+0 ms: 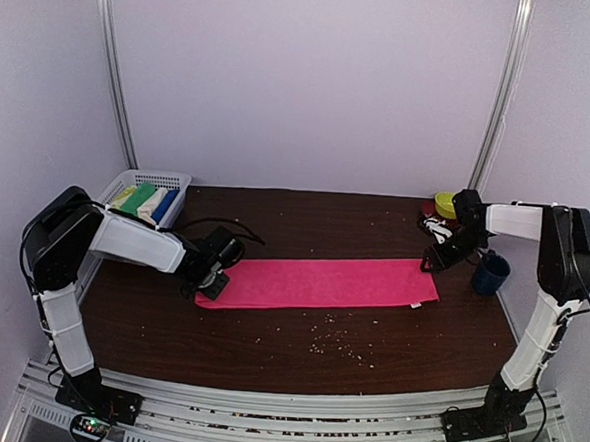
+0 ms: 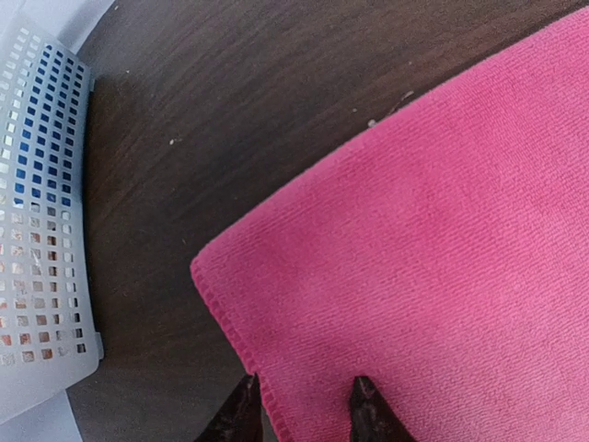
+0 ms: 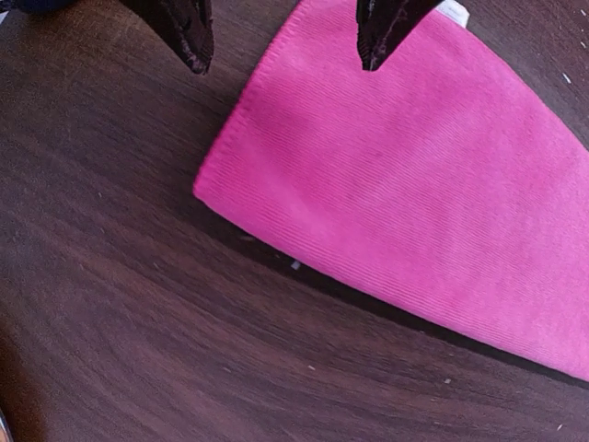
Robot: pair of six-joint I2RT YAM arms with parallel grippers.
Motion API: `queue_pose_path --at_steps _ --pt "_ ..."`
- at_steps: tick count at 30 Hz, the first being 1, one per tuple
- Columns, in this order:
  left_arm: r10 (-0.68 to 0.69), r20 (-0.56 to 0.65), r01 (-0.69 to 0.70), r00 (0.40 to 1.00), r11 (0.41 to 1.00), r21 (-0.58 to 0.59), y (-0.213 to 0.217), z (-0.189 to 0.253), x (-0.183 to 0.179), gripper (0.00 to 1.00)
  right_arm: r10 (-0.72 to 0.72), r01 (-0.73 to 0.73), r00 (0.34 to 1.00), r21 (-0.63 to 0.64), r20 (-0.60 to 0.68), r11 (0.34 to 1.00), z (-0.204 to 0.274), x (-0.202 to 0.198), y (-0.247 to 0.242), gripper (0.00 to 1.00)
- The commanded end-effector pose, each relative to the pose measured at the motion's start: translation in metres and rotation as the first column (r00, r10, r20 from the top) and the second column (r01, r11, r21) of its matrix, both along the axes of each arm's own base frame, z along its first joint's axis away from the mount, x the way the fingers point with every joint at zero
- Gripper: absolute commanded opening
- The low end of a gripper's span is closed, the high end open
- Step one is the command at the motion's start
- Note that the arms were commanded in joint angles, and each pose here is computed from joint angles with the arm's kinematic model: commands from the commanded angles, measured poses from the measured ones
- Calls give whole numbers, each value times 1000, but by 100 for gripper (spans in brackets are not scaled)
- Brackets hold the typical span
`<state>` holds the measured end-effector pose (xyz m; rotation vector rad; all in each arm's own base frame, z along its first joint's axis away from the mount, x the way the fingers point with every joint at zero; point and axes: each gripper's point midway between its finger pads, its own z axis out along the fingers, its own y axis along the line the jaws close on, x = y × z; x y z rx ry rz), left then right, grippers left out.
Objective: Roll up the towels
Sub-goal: Pick up the towel from the center of the board.
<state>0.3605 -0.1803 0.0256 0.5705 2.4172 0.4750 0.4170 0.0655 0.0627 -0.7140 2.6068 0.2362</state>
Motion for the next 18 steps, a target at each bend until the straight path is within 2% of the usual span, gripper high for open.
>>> queue_pose_path --at_steps 1,9,18 --pt "34 -18 -34 999 999 41 11 -13 -2 34 -113 116 993 101 -36 988 -2 -12 -16 56" --pt "31 -37 -30 999 999 31 10 -17 -4 34 -177 197 976 169 -126 966 -27 -27 -15 56" --pt "23 4 -23 1000 1000 3 3 2 -3 40 -193 231 963 208 -187 950 -41 -34 -8 52"
